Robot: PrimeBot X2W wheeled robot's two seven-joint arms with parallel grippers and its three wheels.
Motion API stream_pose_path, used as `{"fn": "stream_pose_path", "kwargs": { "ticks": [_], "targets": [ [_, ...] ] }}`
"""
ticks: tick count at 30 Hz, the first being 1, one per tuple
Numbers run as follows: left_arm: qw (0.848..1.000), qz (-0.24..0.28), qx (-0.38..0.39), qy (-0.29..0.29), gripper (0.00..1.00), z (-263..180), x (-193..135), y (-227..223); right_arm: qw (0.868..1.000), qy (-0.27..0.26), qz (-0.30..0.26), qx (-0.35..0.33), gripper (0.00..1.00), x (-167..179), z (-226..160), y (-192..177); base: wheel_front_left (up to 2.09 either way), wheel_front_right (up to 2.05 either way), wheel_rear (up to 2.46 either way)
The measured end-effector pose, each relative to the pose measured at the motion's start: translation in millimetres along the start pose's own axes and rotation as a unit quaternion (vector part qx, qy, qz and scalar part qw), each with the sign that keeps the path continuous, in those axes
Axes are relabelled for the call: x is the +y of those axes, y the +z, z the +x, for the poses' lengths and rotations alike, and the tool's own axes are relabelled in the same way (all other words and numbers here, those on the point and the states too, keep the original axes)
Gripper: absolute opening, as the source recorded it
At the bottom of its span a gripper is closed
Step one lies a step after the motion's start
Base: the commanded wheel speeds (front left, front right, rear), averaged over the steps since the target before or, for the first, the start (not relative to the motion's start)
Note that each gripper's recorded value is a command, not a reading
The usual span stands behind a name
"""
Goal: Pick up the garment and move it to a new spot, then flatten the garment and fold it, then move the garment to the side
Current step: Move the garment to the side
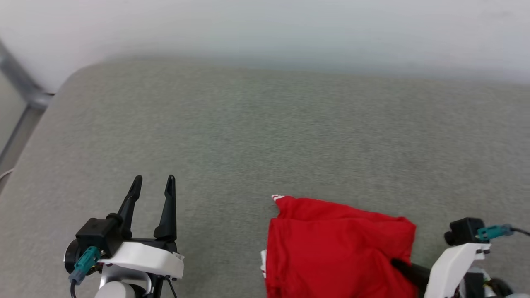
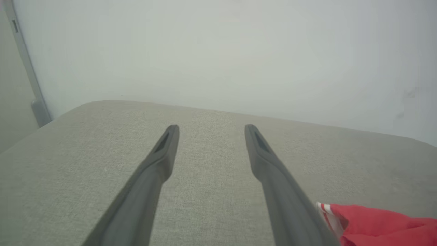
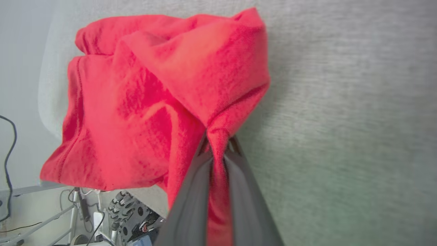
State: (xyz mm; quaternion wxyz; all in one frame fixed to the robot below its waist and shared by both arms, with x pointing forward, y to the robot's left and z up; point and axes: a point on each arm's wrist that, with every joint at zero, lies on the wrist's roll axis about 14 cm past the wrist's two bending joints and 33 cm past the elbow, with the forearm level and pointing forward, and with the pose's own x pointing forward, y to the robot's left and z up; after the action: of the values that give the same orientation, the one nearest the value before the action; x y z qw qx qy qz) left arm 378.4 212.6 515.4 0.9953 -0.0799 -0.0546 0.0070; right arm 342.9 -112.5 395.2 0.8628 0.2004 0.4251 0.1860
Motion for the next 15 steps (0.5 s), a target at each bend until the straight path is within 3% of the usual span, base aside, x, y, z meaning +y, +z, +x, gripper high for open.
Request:
{"fn": "stream_pose_path", "kwargs": {
  "ticks": [6,15],
  "targets": [
    [0.998,-0.012,-0.007,-0.061,1.0,20.8,-42.8,-1.4,0.996,-0.076,-0.046,-0.027,0.0,-38.4,-42.9,18.7,0.0,0.0,0.0],
    [0.985,-0.021,-0.013,-0.174,1.0,58.4,-115.5,-11.6,0.979,-0.177,-0.039,-0.096,0.0,-88.5,-94.0,47.1,0.0,0.0,0.0]
  ]
}}
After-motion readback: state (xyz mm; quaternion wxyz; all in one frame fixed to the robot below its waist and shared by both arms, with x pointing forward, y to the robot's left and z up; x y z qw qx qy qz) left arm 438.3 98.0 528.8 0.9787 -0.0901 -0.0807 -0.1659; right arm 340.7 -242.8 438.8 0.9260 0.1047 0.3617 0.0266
